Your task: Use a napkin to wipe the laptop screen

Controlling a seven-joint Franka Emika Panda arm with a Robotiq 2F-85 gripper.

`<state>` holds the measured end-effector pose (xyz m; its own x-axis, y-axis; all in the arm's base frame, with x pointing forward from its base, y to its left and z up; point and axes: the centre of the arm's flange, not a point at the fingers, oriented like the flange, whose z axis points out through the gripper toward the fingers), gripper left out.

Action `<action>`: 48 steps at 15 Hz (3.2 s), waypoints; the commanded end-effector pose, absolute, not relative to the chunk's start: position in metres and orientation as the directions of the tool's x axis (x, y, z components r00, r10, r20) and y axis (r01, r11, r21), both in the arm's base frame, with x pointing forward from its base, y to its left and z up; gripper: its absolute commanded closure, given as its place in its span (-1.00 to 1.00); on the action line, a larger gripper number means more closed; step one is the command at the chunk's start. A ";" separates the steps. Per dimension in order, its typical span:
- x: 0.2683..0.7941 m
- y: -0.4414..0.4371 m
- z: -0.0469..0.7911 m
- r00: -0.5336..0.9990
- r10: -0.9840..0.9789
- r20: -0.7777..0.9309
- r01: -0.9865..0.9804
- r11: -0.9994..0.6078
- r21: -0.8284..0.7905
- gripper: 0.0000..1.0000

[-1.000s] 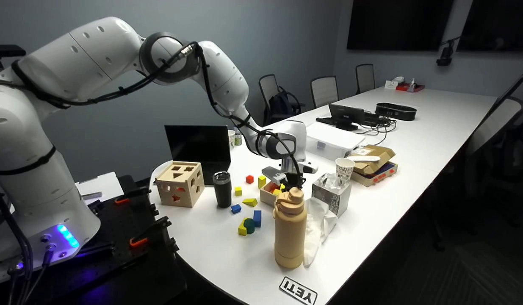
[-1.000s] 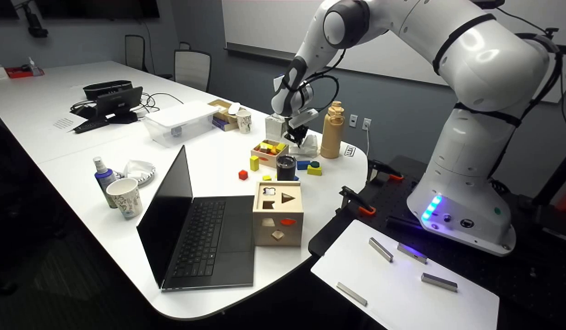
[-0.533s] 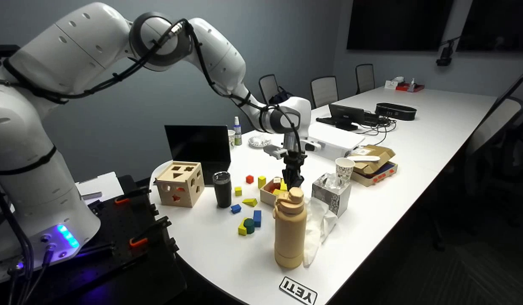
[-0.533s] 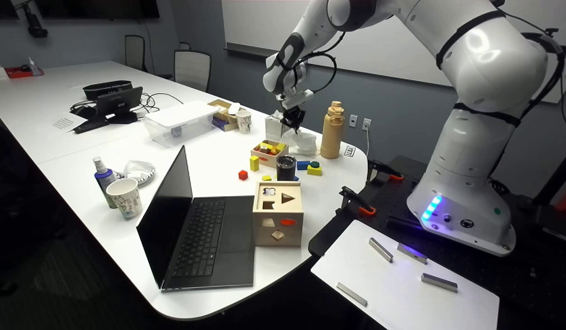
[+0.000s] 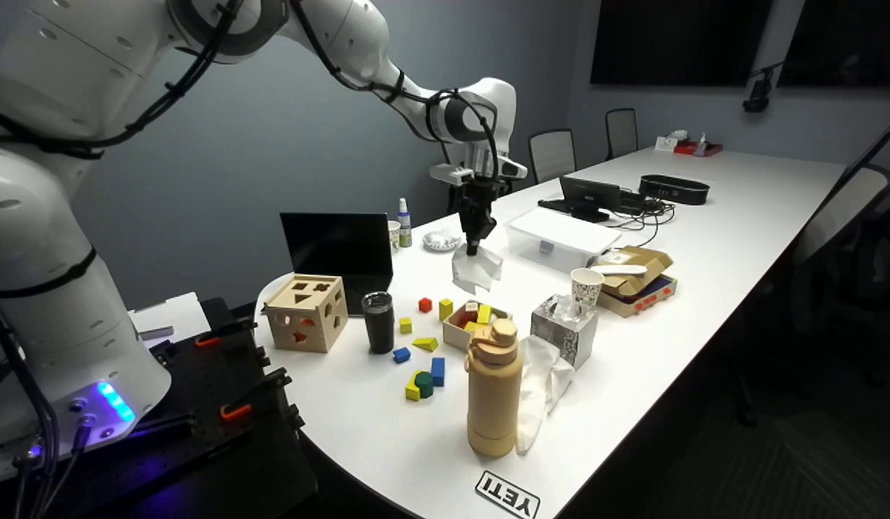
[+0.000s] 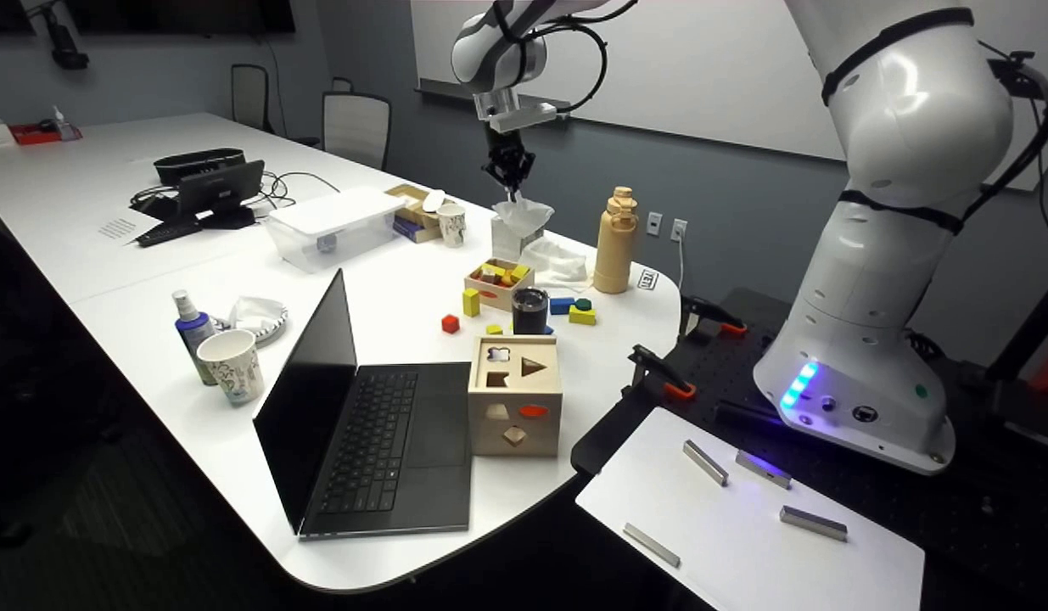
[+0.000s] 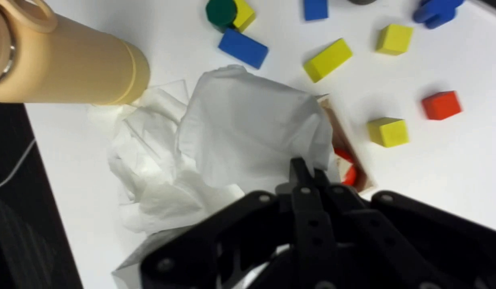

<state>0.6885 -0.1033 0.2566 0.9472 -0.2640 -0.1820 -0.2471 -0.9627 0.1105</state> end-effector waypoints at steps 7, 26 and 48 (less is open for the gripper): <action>0.661 0.012 0.283 0.971 0.068 -0.228 -0.019 -0.933 -0.360 0.99; 0.573 0.157 0.152 0.825 0.413 -0.386 -0.058 -0.617 -0.785 0.97; 0.535 0.311 0.085 0.831 0.525 -0.183 0.099 -0.463 -0.881 0.99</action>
